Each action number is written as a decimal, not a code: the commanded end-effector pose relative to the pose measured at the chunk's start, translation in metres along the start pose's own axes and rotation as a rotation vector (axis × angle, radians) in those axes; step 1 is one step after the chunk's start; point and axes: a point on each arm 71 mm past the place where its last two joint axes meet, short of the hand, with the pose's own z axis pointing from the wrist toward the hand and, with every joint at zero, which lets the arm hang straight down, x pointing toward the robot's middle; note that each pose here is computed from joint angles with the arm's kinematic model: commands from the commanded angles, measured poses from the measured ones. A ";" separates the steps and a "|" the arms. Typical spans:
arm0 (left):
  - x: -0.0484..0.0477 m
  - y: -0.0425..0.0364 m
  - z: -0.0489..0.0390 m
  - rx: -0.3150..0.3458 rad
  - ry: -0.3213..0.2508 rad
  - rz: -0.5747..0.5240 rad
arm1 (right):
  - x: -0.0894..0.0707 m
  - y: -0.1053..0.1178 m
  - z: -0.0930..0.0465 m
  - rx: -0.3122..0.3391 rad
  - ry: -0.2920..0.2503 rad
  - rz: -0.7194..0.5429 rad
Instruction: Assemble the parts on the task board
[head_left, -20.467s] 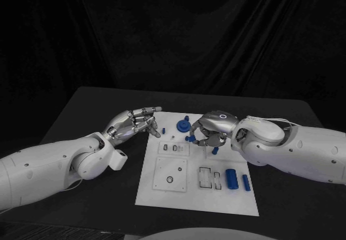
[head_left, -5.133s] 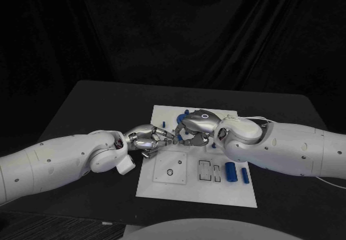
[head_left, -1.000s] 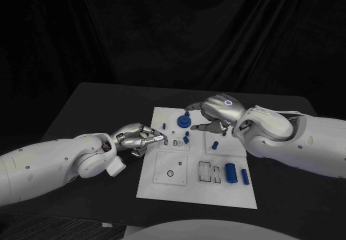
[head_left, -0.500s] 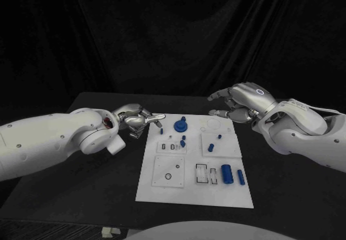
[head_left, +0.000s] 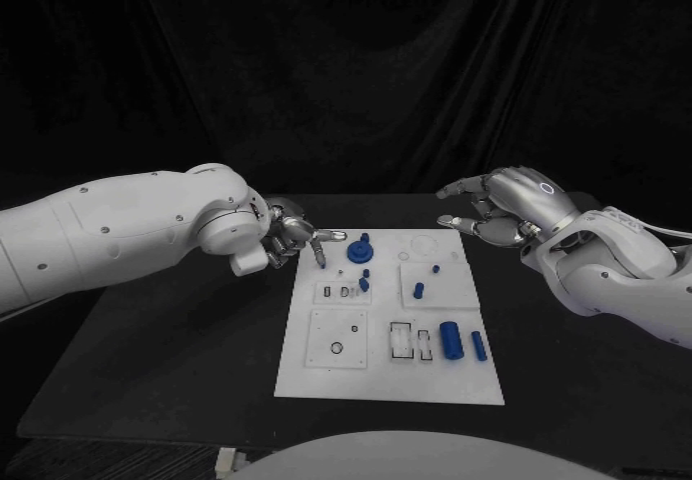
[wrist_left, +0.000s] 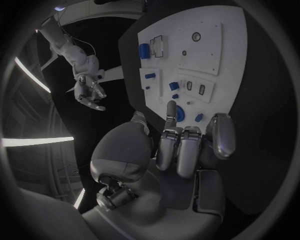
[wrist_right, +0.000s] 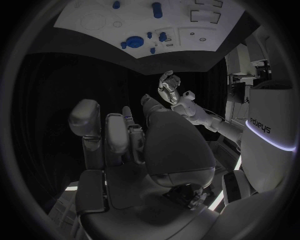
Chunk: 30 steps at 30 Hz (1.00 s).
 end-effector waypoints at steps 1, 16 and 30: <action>0.0013 0.0025 0.0049 -0.169 0.065 0.063 | 0.000 -0.002 -0.007 -0.015 -0.056 0.005; 0.0115 -0.0288 0.0400 -0.203 0.033 0.064 | 0.004 -0.017 -0.028 0.041 -0.047 -0.001; 0.0274 -0.0187 0.0631 -0.252 0.043 0.035 | 0.005 -0.018 -0.032 0.043 -0.049 0.000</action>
